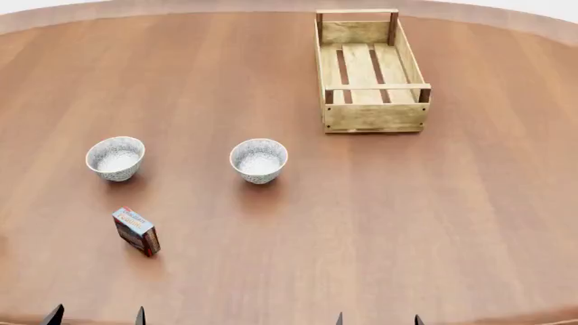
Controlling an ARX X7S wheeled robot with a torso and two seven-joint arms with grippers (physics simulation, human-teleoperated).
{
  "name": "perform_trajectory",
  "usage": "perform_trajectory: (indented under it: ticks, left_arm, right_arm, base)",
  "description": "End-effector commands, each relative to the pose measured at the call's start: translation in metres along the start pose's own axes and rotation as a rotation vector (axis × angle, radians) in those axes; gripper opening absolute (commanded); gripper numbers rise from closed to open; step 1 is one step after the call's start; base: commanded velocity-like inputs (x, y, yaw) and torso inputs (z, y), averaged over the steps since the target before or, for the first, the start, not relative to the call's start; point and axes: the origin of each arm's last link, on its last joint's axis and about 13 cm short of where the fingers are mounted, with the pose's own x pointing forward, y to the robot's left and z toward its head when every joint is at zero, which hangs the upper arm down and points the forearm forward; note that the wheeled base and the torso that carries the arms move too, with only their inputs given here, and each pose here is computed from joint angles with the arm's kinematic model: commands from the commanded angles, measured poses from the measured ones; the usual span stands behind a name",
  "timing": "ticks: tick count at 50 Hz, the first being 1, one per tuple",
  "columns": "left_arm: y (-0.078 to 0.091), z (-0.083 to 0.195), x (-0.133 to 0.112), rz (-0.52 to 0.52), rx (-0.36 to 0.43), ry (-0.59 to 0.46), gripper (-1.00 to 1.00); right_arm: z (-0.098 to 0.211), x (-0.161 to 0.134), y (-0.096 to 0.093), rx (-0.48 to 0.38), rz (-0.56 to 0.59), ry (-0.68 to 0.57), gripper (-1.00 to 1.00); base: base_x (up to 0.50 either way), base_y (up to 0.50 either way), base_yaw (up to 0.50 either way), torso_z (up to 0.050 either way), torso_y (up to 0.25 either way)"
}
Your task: Stack the right bowl on the left bowl and place them in the tray.
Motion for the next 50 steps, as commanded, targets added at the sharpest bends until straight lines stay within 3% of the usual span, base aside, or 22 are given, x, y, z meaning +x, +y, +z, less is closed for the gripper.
perform_trajectory:
  ticks: [1,39,43,46,50]
  left_arm:
    - [0.000,0.000,0.000,-0.002,0.001,0.002,1.00]
    - [-0.002,0.004,0.001,-0.015,0.000,0.018,1.00]
    - [0.003,0.028,0.003,0.003,0.079,-0.119,1.00]
    - [0.005,0.068,-0.002,0.007,0.187,-0.318,1.00]
    - [0.008,0.110,-0.013,0.025,0.261,-0.508,1.00]
  right_arm:
    - [0.000,0.000,0.001,0.004,0.003,0.002,1.00]
    - [0.000,-0.001,0.002,0.016,0.014,0.029,1.00]
    - [0.016,0.002,-0.001,0.012,0.001,-0.044,1.00]
    - [0.045,0.003,-0.004,0.000,-0.009,-0.175,1.00]
    - [0.079,-0.001,-0.008,-0.020,-0.022,-0.349,1.00]
  base:
    - [0.00,0.00,0.00,0.000,0.000]
    - [0.00,0.00,0.00,0.000,0.000]
    - [0.00,0.00,0.00,0.000,0.000]
    - [0.00,0.00,0.00,0.000,0.000]
    - [0.00,0.00,0.00,0.000,0.000]
